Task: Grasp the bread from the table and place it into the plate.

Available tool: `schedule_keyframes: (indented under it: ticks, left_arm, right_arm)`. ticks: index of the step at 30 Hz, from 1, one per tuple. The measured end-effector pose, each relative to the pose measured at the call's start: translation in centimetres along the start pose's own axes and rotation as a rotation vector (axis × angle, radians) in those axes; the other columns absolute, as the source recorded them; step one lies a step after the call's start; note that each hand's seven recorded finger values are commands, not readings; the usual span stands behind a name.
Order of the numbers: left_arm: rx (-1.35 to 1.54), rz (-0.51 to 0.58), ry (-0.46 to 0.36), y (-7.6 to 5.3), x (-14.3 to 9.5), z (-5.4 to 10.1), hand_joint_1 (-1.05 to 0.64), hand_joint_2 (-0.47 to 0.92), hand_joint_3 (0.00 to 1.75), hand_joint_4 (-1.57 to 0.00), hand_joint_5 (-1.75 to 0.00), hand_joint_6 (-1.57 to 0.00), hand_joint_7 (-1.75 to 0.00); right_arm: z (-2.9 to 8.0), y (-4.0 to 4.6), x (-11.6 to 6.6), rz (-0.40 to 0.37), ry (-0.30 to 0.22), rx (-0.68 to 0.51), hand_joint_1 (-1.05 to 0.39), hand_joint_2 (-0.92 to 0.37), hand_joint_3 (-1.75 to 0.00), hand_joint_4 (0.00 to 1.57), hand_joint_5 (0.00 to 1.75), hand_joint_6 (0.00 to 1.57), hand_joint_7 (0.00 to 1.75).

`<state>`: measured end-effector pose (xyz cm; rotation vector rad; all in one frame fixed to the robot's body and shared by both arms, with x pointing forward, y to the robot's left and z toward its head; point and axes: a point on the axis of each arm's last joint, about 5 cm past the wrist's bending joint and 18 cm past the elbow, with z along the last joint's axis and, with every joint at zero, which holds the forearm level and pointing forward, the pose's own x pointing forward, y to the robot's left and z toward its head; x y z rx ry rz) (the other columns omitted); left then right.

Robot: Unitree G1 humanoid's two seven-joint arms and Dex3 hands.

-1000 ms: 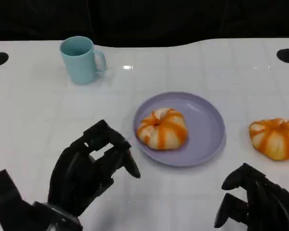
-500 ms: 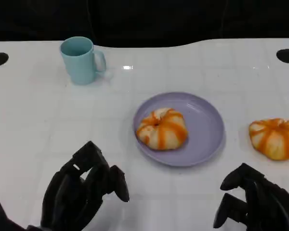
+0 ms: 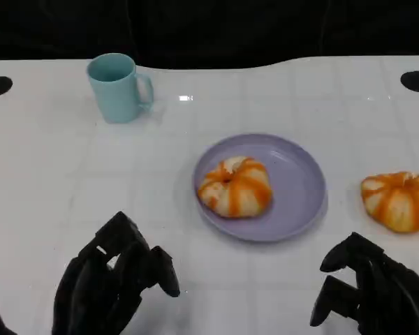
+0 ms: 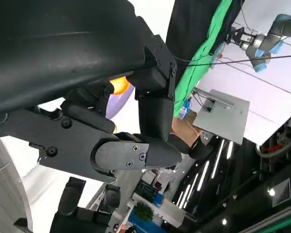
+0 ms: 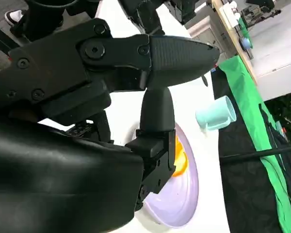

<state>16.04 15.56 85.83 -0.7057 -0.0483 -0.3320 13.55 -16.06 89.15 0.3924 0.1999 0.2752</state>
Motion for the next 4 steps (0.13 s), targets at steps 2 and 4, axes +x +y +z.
schedule_keyframes:
  ticks: [2,4]
  left_arm:
    - [0.0,0.005,-0.004,0.08,0.05,-0.01,-0.58,0.92,0.38,-0.81,-1.75,-0.55,-1.75]
    - [0.001,0.011,-0.005,0.19,0.03,-0.01,-0.59,0.92,0.37,-0.81,-1.75,-0.55,-1.75]
  right_arm:
    - [-0.02,-0.01,0.03,-0.001,-0.004,0.0,-0.53,-0.92,-0.46,0.61,1.75,0.39,1.69]
    - [-0.03,-0.02,0.06,-0.001,-0.004,-0.001,-0.53,-0.92,-0.45,0.61,1.75,0.39,1.68]
